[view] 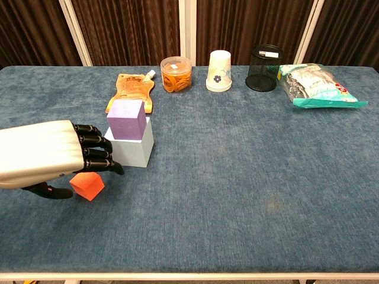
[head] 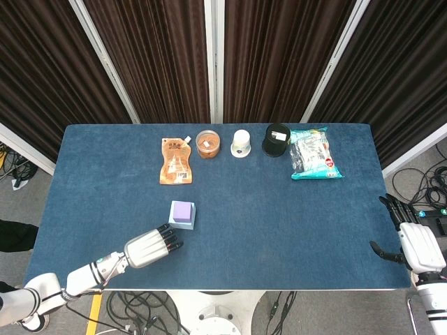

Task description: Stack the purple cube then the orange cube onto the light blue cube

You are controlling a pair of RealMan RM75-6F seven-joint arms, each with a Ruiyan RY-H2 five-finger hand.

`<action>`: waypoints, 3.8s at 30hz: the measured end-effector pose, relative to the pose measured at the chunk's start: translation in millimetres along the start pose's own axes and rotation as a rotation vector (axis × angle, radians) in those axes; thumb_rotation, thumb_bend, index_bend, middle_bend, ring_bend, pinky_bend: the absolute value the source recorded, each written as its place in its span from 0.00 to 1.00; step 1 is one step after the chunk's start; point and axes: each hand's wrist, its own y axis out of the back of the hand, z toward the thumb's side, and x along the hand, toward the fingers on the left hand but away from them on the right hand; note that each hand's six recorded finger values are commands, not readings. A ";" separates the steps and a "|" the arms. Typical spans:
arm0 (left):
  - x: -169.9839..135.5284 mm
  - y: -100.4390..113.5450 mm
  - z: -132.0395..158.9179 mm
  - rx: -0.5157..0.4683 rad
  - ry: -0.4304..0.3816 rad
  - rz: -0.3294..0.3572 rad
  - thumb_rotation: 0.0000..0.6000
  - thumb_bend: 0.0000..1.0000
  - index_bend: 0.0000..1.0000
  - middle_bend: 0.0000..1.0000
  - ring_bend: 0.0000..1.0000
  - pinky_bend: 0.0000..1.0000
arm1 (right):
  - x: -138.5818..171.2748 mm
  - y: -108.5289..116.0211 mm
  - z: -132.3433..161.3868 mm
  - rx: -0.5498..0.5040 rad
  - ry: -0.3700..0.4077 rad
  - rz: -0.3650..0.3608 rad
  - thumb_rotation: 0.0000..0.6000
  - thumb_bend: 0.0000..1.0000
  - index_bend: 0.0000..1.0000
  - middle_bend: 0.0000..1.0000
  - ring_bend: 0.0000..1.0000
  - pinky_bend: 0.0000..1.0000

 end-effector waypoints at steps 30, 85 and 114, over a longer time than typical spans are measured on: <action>0.8 -7.9 1.3 -0.046 0.028 0.001 1.00 0.34 0.36 0.58 0.33 0.34 | -1.7 0.4 -1.3 0.000 -0.008 -0.001 1.00 0.18 0.00 0.01 0.00 0.00; 47.7 113.4 -71.7 -0.077 0.501 -0.104 1.00 0.34 0.40 0.59 0.35 0.32 | -1.8 -0.4 -0.1 0.009 -0.007 -0.006 1.00 0.18 0.00 0.01 0.00 0.00; 85.4 126.8 -44.4 -0.088 0.419 -0.127 1.00 0.34 0.40 0.59 0.35 0.32 | -2.2 1.2 -3.4 -0.001 -0.016 -0.005 1.00 0.18 0.00 0.01 0.00 0.00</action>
